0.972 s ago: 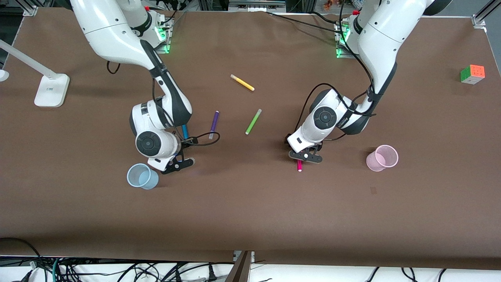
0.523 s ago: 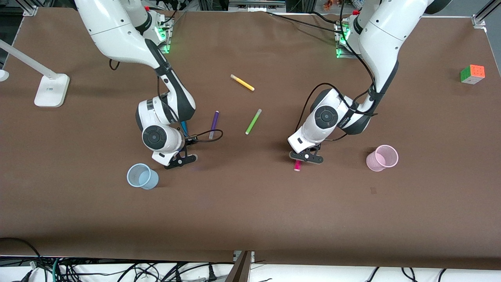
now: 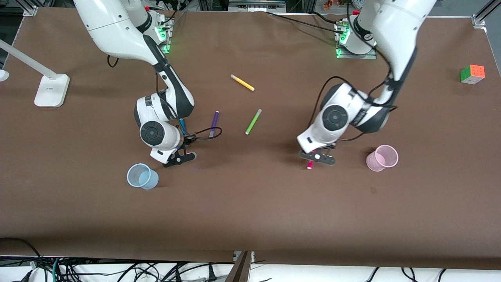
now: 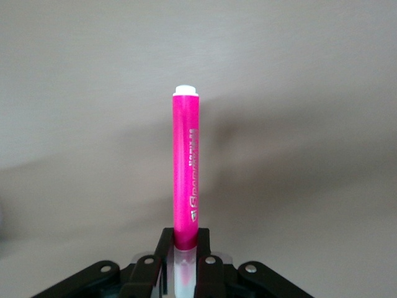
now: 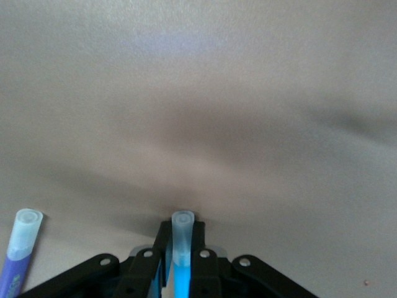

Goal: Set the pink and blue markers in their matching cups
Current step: 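Lift the pink marker over the pink cup while the right gripper lifts blue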

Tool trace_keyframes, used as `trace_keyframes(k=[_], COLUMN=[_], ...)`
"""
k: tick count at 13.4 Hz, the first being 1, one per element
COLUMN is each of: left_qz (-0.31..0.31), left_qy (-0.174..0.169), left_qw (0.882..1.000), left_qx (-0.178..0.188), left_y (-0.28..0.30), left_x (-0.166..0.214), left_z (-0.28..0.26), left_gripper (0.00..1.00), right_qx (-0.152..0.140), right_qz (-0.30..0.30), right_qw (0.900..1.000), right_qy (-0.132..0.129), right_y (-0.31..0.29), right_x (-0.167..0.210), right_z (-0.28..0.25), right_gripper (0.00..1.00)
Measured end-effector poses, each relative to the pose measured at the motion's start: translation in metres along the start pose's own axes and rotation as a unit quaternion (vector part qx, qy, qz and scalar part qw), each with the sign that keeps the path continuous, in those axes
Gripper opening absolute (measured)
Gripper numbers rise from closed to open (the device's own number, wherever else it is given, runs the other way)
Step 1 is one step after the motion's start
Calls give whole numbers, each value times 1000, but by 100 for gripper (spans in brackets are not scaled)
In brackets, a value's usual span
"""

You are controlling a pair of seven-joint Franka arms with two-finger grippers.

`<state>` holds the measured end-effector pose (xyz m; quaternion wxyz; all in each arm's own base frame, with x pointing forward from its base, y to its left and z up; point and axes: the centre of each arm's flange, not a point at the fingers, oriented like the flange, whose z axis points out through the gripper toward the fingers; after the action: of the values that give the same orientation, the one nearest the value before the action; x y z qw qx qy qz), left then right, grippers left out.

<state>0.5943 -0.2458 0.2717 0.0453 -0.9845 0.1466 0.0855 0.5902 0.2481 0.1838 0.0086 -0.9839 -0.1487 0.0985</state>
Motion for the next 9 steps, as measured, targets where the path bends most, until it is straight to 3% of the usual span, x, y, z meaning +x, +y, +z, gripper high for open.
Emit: trace_keyframes(k=[2, 4, 7, 9], left_qz=[25, 54, 140, 202], left_qy=[-50, -95, -159, -195], left_qw=[998, 991, 965, 941], left_qx=[25, 78, 155, 189], left_y=[-40, -72, -105, -133], left_x=[-4, -10, -20, -20], left_z=[-38, -67, -82, -76], left_gripper=[18, 18, 18, 18], right_qx=[2, 6, 4, 0], right_qz=[-3, -11, -63, -127], right_qw=[999, 997, 988, 979], right_qy=[31, 80, 138, 161], right_y=[-3, -7, -2, 20], right_x=[9, 24, 40, 44], right_z=[-25, -79, -171, -209], right_gripper=[16, 16, 16, 16])
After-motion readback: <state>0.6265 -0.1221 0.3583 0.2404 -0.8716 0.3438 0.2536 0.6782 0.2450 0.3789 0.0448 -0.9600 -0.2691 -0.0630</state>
